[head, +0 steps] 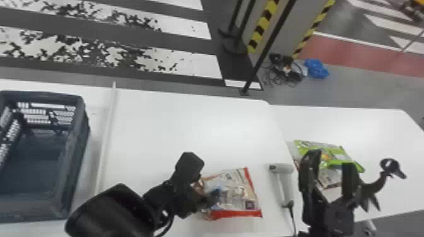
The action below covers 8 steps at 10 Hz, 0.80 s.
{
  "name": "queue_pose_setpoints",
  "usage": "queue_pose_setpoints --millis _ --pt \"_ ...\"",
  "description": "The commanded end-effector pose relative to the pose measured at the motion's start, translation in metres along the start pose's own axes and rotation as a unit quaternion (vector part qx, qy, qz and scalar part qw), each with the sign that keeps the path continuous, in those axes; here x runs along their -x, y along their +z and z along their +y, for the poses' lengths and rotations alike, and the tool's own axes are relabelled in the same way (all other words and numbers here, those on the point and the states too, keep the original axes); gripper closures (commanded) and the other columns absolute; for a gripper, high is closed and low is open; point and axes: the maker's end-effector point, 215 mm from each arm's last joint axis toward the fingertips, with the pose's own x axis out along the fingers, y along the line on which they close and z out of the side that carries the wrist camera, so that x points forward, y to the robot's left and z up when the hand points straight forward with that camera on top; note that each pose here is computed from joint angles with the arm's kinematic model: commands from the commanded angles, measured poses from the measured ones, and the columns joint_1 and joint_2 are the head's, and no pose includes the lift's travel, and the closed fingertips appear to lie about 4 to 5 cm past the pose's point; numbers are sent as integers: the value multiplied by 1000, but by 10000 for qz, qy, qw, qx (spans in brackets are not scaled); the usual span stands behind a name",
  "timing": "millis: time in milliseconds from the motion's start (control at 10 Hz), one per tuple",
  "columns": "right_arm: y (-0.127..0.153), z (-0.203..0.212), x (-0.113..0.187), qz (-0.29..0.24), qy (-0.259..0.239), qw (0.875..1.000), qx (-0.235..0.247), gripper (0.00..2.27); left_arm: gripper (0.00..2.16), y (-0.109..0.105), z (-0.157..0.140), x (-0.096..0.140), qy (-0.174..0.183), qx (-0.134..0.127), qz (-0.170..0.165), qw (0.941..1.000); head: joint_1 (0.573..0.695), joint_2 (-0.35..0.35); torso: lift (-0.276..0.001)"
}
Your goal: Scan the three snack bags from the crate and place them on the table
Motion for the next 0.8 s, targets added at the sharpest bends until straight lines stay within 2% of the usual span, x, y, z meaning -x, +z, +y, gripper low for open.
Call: queue_pose_setpoints --millis 0,100,200,300,400,500,700 --pt "1 0 3 8 8 10000 1 90 66 20 28 23 338 111 -329 9988 695 -350 -37" --pt "0 3 5 36 54 10000 7 90 66 25 63 49 753 155 -531 9956 695 -350 -37" --pt "-1 8 6 56 126 9999 10 90 66 29 97 83 1143 300 -769 9900 695 -350 -37" --pt "-1 14 8 60 220 9997 14 90 66 37 127 126 1550 397 -1166 9802 695 -350 -37" --pt "-3 23 9 90 424 9991 23 90 66 50 150 175 1894 517 -1605 9673 695 -350 -37" --pt "-5 33 12 131 663 9977 16 90 66 58 167 216 2122 692 -1910 9559 695 -350 -37" --pt "-7 52 22 215 1054 9942 -35 90 73 60 186 276 2510 911 -2221 9377 695 -350 -37"
